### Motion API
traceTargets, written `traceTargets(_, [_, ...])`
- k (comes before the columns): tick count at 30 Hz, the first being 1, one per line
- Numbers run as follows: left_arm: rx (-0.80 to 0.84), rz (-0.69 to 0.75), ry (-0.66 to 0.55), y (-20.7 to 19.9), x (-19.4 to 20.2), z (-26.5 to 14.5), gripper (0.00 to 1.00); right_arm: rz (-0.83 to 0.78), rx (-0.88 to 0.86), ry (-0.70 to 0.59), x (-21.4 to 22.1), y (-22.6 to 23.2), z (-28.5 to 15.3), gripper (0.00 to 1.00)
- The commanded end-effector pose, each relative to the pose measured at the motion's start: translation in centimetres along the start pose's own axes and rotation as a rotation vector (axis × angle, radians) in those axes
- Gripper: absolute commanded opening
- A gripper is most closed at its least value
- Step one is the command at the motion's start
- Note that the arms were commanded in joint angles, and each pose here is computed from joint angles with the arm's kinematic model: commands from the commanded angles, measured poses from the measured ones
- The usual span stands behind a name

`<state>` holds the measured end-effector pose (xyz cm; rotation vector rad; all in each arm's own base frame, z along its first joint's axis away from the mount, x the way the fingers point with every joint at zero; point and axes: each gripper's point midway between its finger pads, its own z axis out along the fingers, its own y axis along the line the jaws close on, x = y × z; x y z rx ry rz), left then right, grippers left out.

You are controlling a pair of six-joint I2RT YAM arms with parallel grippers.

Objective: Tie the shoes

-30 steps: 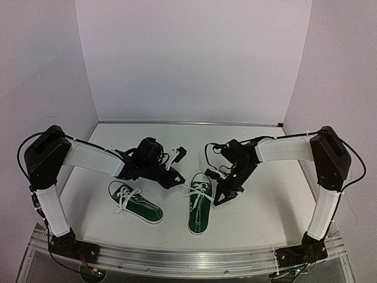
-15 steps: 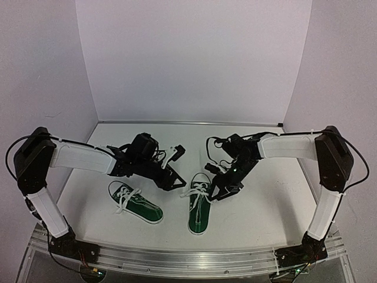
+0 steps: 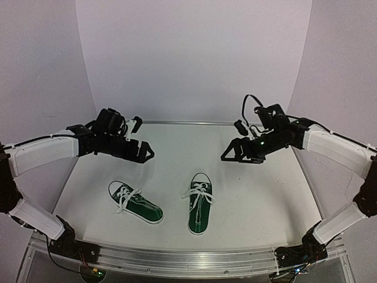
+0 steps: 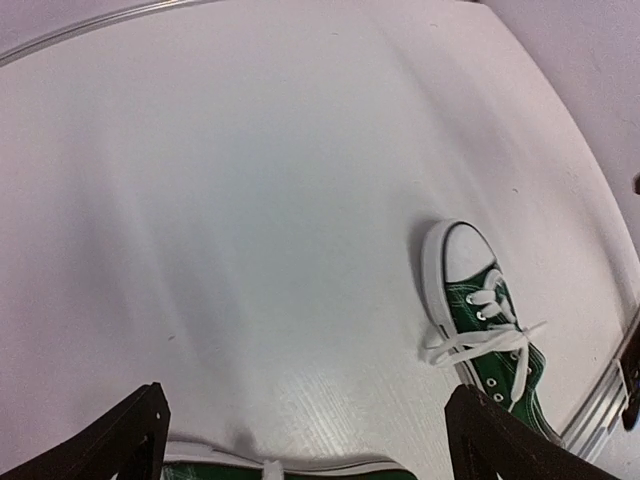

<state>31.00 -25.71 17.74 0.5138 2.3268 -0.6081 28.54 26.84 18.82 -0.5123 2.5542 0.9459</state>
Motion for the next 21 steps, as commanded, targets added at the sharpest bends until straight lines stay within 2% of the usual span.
traceTargets(1, [-0.176,-0.161,0.058,4.1,-2.2,-3.9,1.0,0.001,0.178,-0.285,-4.2,-0.8,-5.2,0.98])
traceTargets(4, [-0.204,-0.248,0.104,5.0,-2.0,-3.8,1.0,0.066,0.246,-0.304,-3.5,-2.5,-5.3,0.98])
traceTargets(9, [-0.216,-0.39,0.184,5.6,1.1,-1.7,1.0,0.171,0.23,-0.188,-0.3,-4.5,-1.6,0.98])
traceTargets(12, [-0.195,-0.447,0.2,5.7,3.1,-0.4,1.0,0.192,0.209,-0.177,0.5,-4.9,-0.3,0.98])
traceTargets(21, [-0.234,-0.462,0.198,6.4,3.7,-0.4,1.0,0.164,0.183,-0.164,0.2,-4.5,0.2,0.98])
